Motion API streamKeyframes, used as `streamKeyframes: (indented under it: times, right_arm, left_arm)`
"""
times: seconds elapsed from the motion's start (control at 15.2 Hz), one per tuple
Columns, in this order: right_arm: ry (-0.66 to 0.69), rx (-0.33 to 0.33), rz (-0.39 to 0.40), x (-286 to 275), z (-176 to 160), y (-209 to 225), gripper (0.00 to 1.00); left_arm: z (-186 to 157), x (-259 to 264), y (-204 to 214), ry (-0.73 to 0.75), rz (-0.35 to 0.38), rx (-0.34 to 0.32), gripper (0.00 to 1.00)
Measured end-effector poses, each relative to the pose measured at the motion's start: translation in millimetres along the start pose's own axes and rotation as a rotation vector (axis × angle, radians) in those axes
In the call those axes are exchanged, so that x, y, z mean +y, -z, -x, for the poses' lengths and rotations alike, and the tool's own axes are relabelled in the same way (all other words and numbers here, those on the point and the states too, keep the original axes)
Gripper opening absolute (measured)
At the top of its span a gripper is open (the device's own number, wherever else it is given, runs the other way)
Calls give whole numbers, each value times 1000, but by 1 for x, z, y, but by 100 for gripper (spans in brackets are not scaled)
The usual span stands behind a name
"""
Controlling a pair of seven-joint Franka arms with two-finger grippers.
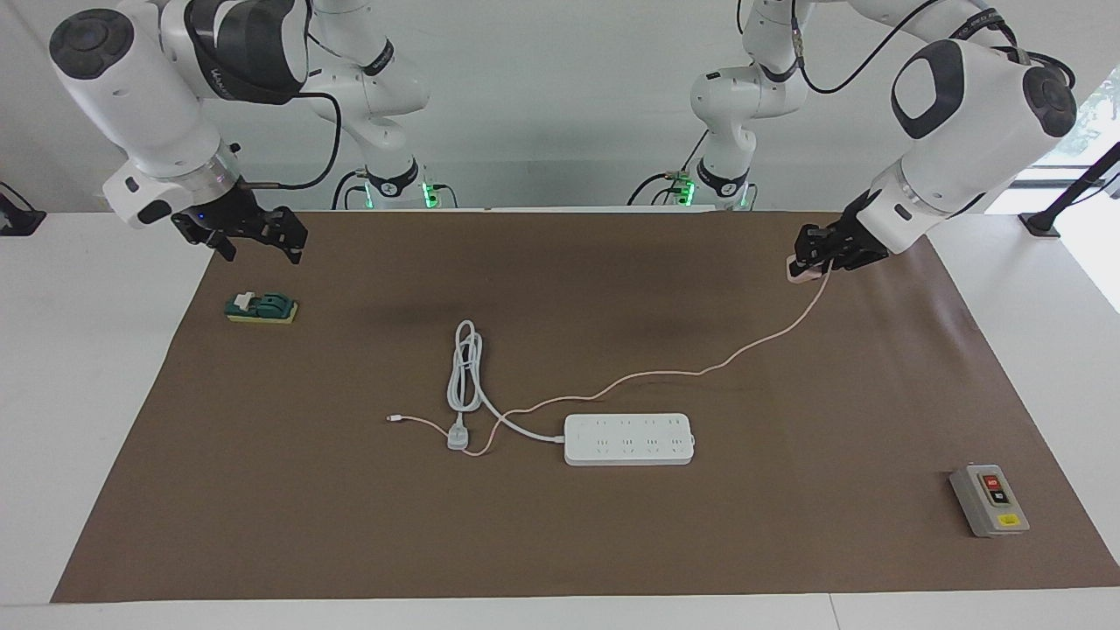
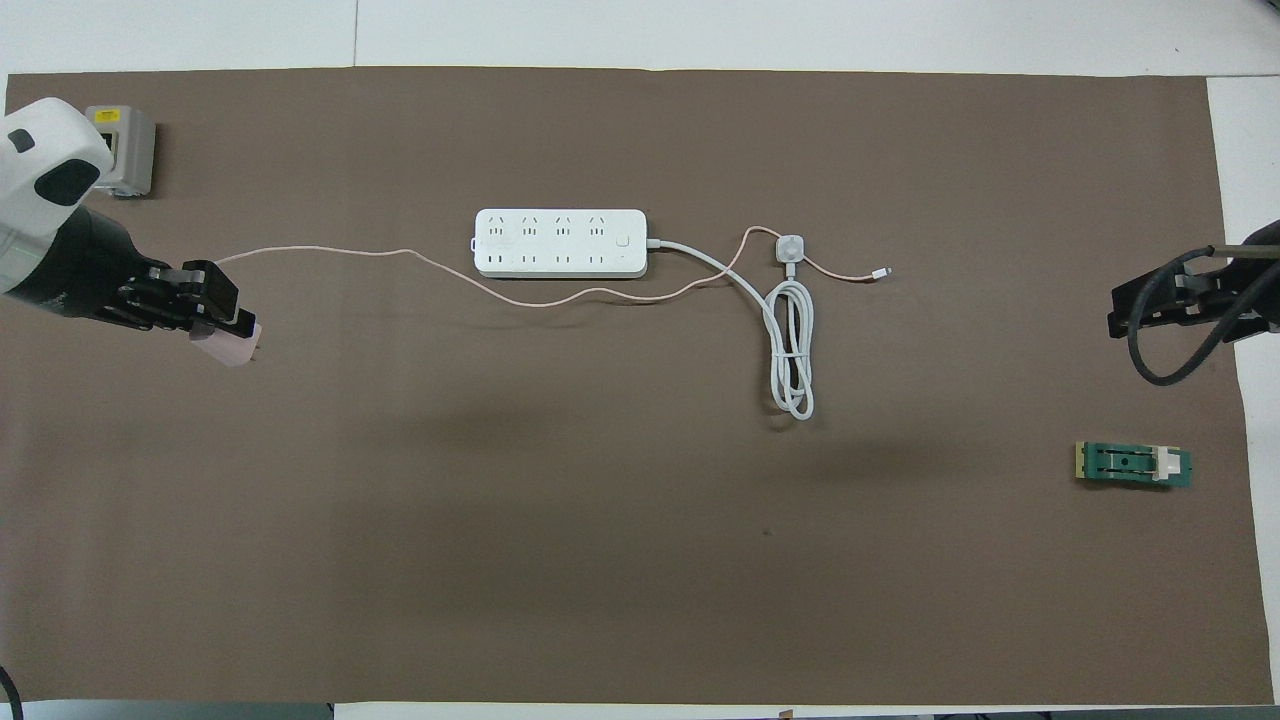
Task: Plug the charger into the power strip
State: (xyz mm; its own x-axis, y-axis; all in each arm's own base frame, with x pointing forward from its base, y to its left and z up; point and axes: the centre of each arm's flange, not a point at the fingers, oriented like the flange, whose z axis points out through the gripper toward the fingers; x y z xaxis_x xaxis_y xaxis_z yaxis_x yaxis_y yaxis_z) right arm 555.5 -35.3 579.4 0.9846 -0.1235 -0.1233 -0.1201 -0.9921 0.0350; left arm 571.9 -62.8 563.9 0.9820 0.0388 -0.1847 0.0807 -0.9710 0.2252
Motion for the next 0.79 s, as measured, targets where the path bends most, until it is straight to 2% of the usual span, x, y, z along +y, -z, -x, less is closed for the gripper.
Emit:
streamKeyframes:
  times: [0.26, 0.53, 0.79]
  right_arm:
    - [-18, 30, -2, -6, -1, 6, 100]
    - [-17, 30, -24, -9, -1, 6, 100]
    - [-15, 27, -85, -15, 0, 8, 100]
  left_arm:
    - [7, 5, 19, 204, -77, 22, 31]
    - [16, 13, 30, 391, -77, 36, 31]
    - [18, 3, 29, 467, -45, -14, 31]
